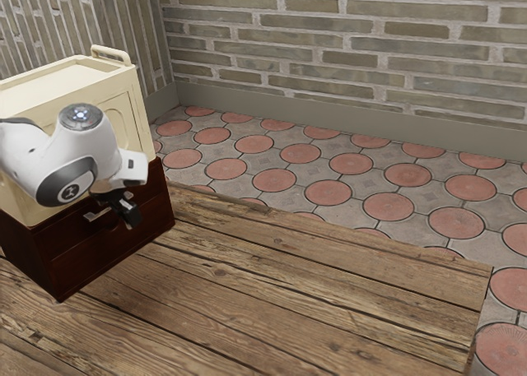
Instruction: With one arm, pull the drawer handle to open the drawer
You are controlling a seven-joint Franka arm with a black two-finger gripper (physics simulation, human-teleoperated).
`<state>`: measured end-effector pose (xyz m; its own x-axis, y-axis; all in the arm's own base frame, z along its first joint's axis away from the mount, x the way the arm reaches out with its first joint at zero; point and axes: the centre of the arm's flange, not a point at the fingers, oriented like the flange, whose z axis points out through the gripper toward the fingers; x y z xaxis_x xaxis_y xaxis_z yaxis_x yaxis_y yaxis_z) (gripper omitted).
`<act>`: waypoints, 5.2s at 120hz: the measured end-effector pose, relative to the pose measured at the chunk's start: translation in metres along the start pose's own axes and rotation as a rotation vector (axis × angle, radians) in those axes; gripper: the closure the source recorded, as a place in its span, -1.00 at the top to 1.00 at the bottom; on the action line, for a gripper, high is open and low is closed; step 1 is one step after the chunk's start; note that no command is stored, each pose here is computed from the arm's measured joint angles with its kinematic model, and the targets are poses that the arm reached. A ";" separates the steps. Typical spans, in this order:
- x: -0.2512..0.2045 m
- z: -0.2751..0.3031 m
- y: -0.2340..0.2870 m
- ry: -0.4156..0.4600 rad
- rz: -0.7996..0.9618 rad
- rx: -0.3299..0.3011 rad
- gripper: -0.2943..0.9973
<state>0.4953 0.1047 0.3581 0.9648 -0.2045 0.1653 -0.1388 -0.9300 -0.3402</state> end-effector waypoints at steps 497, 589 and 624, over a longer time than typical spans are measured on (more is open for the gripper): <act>0.000 0.008 0.047 -0.017 0.048 -0.031 0.52; -0.019 -0.030 0.104 0.046 0.113 -0.039 0.54; -0.013 -0.033 0.108 0.066 0.102 -0.042 0.54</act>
<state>0.4607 -0.0028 0.3494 0.9285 -0.3172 0.1932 -0.2461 -0.9149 -0.3199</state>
